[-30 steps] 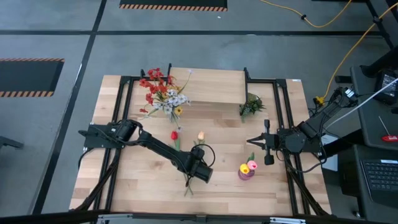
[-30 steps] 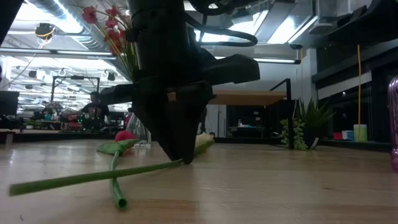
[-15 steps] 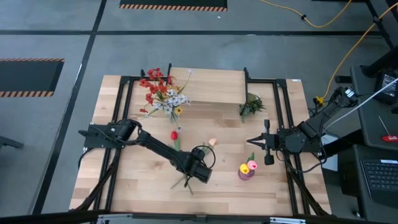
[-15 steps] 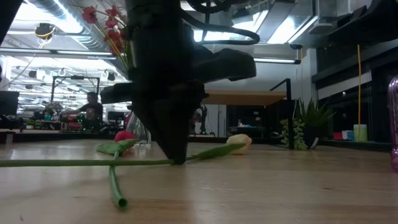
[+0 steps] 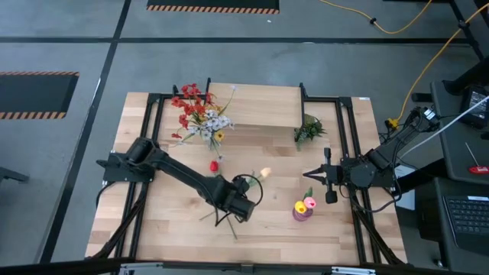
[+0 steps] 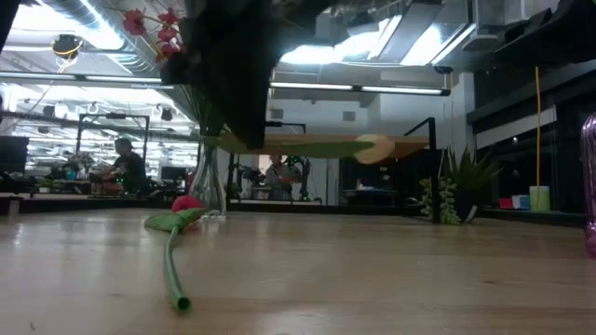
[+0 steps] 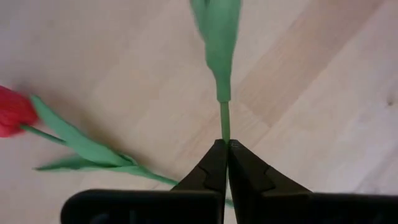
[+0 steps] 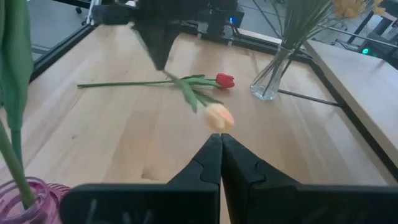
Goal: Pick and place flowers into a vace then onto a shelf
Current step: Put the white flower into the purple vase
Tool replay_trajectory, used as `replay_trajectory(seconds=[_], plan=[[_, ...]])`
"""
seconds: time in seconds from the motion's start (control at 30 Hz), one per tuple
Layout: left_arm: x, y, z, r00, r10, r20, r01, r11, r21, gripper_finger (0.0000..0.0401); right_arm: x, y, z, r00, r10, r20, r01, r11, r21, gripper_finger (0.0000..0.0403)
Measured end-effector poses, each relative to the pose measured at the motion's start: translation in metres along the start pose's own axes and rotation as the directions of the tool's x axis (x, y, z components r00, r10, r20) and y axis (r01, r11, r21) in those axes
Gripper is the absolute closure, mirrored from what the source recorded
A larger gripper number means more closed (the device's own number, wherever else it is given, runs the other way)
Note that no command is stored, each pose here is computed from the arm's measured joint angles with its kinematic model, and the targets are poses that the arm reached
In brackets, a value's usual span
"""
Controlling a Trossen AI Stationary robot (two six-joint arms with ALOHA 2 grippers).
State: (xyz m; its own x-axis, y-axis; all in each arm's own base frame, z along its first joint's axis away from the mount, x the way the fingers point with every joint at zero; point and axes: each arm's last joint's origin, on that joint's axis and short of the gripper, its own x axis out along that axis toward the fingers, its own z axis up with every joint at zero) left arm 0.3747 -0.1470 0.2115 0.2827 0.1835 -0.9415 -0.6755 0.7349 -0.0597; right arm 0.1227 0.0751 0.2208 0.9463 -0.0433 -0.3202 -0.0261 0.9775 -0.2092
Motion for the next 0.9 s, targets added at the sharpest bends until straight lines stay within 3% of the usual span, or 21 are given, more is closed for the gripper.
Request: replay_trajectory(seconds=[0.37, 0.6, 0.73, 0.9], plan=[[-0.047, 0.016, 0.010, 0.996, -0.062, 0.064, 0.046, 0.971, 0.236, 0.0398, 0.000, 0.000, 0.000, 1.000, 0.000, -0.004, 0.000, 1.000, -0.004, 0.0396], [-0.051, 0.018, 0.011, 0.994, -0.066, 0.089, 0.028, 0.927, 0.375, 0.0398, 0.000, 0.000, -0.001, 1.000, 0.000, -0.011, 0.000, 1.000, -0.009, 0.0396], [-0.050, 0.018, 0.010, 0.994, -0.064, 0.089, 0.022, 0.910, 0.414, 0.0398, 0.000, 0.000, -0.001, 1.000, -0.001, -0.013, 0.000, 1.000, -0.011, 0.0396], [-0.046, 0.030, 0.004, 0.992, -0.082, 0.098, 0.037, 0.918, 0.394, 0.0398, 0.000, 0.000, -0.001, 1.000, -0.001, -0.013, 0.001, 1.000, -0.011, 0.0396]])
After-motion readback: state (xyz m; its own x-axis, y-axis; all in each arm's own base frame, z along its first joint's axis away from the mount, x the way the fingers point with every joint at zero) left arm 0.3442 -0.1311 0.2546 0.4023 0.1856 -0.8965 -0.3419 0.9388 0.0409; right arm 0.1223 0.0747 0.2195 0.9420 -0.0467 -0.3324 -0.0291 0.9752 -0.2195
